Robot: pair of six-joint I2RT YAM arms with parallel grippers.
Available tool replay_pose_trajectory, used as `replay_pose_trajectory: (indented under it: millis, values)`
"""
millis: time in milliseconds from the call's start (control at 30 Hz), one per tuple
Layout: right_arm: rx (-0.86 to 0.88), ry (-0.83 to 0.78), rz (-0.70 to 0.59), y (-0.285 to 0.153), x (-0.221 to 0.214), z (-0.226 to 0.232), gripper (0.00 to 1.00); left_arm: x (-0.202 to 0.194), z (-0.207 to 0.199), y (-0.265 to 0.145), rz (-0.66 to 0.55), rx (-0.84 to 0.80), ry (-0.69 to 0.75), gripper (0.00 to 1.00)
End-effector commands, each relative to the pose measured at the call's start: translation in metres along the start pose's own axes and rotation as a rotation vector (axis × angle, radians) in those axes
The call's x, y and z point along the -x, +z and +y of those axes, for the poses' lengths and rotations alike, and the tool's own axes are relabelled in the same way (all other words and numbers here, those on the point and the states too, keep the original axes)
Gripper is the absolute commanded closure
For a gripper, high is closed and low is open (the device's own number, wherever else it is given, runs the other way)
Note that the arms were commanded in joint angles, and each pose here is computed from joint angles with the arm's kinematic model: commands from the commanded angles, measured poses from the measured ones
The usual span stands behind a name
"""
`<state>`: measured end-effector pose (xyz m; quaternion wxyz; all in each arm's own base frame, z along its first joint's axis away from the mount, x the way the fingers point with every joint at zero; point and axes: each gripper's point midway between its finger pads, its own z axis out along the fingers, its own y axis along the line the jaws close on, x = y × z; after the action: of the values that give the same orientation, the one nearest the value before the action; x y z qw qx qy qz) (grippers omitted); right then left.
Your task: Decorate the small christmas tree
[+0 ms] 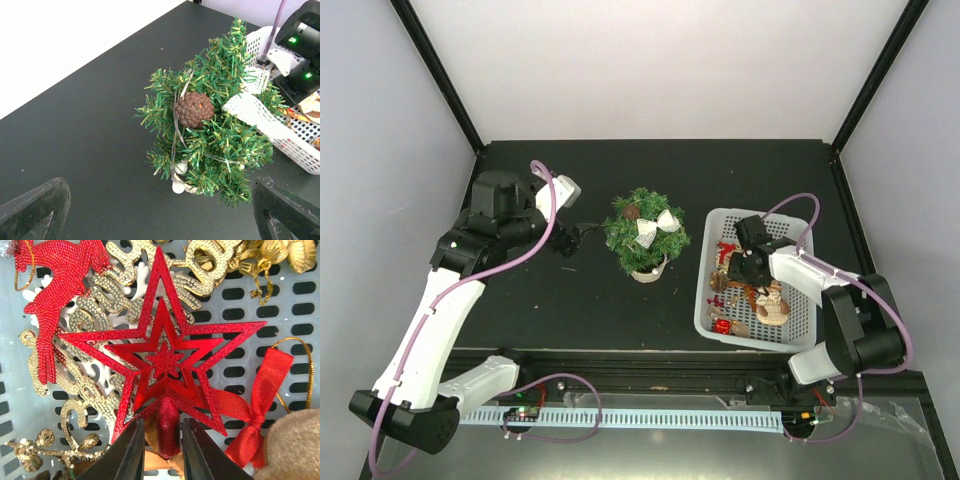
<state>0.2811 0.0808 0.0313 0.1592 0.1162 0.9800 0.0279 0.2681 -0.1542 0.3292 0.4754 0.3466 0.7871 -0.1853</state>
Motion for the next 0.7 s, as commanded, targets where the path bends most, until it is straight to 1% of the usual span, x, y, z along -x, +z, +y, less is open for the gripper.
replay_pose_trajectory:
  millis: [0, 400, 533, 667]
  values:
    - [0.030, 0.005, -0.009, 0.005, 0.006, 0.006, 0.76, 0.005, -0.005, -0.006, -0.017, -0.008, -0.007, 0.01]
    - [-0.014, 0.008, 0.042, 0.022, -0.008, -0.004, 0.78, 0.005, -0.006, -0.006, -0.025, -0.011, -0.011, 0.01]
    - [-0.027, 0.014, 0.052, 0.025, -0.012, -0.008, 0.82, 0.006, -0.006, -0.007, -0.033, -0.008, -0.011, 0.01]
    - [-0.025, 0.031, 0.024, 0.017, -0.007, -0.009, 0.84, 0.005, -0.006, -0.007, -0.039, -0.006, -0.012, 0.01]
